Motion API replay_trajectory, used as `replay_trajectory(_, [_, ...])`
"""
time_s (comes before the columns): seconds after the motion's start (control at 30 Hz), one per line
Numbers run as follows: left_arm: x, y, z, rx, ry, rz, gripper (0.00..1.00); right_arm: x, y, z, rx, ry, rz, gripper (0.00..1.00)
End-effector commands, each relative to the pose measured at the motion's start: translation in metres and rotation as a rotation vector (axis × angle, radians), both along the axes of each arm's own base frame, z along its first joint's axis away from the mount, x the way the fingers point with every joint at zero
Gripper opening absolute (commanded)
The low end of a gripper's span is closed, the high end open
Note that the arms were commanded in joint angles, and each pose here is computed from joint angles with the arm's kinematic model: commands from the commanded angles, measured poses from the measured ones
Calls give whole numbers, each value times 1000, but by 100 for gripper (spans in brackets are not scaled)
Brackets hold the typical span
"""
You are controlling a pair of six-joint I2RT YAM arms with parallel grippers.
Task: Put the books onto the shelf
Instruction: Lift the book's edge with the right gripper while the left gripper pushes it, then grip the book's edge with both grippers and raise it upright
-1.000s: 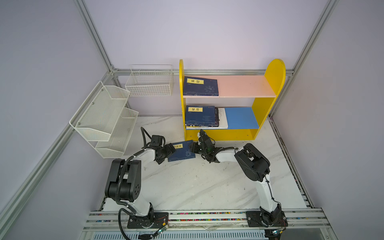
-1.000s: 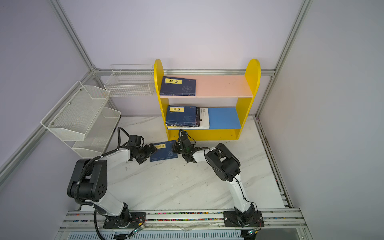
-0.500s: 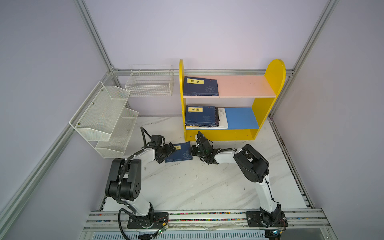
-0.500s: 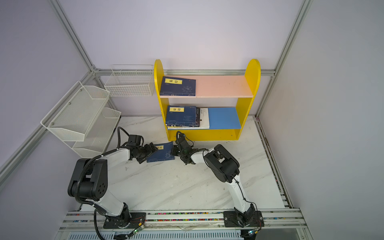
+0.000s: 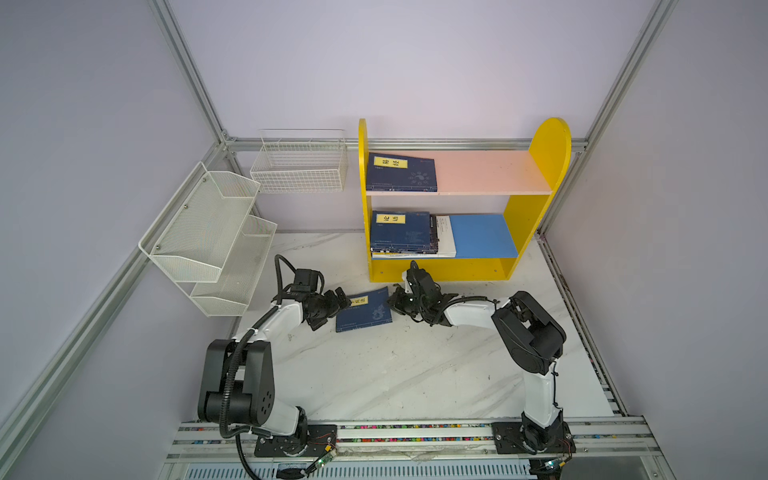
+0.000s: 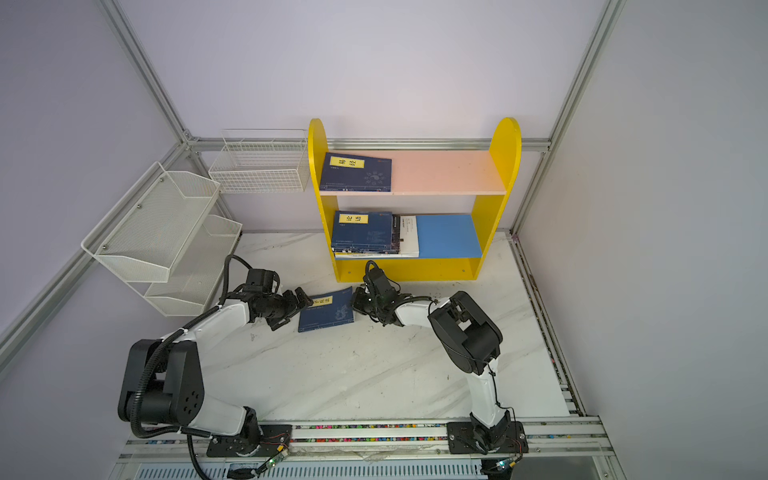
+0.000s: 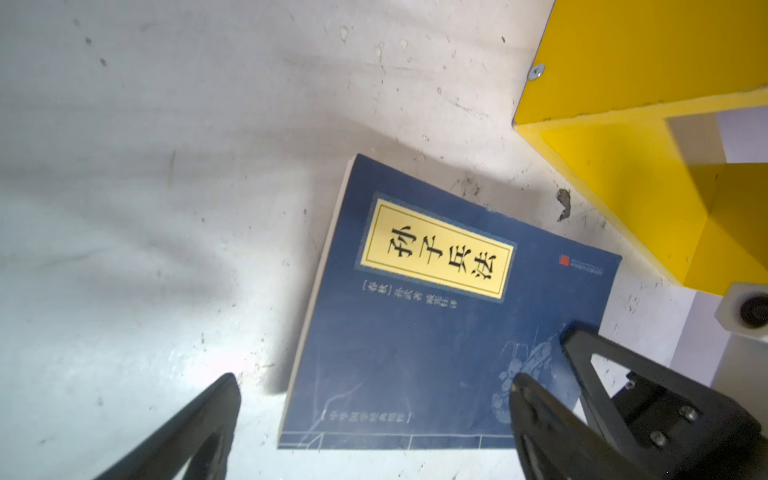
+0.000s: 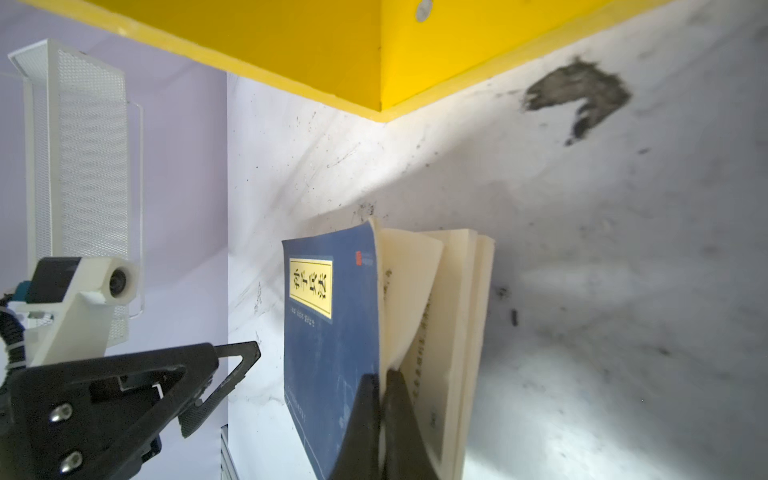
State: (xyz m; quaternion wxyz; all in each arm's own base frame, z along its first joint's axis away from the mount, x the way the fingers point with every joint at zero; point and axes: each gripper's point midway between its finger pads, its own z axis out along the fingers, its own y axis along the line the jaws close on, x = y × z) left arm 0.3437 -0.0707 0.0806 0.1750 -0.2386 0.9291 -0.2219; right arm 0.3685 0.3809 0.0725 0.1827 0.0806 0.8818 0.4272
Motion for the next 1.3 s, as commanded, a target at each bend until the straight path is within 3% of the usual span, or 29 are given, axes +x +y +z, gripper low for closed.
replay_trajectory(0.0, [-27,-10,-12,-57,83,-55,100,-11,-14,-5,38,101,-9,0])
replay_trajectory(0.27, [-26,-39,-14,-285,68,-33,100,-19,-25,-25,67,218,-5,0])
replay_trajectory(0.5, [-30,-45,-29,-293,127,-34,100,-26,-26,-42,164,330,-2,0])
replay_trajectory(0.73, [-22,-57,-36,-318,137,-47,98,-27,-29,-49,171,358,1,0])
replay_trajectory(1.13, [16,-73,5,-404,-66,-59,92,-21,-28,-45,212,388,24,0])
replay_trajectory(1.27, [14,-67,-2,-362,-40,-39,94,-16,-35,-37,257,415,20,0])
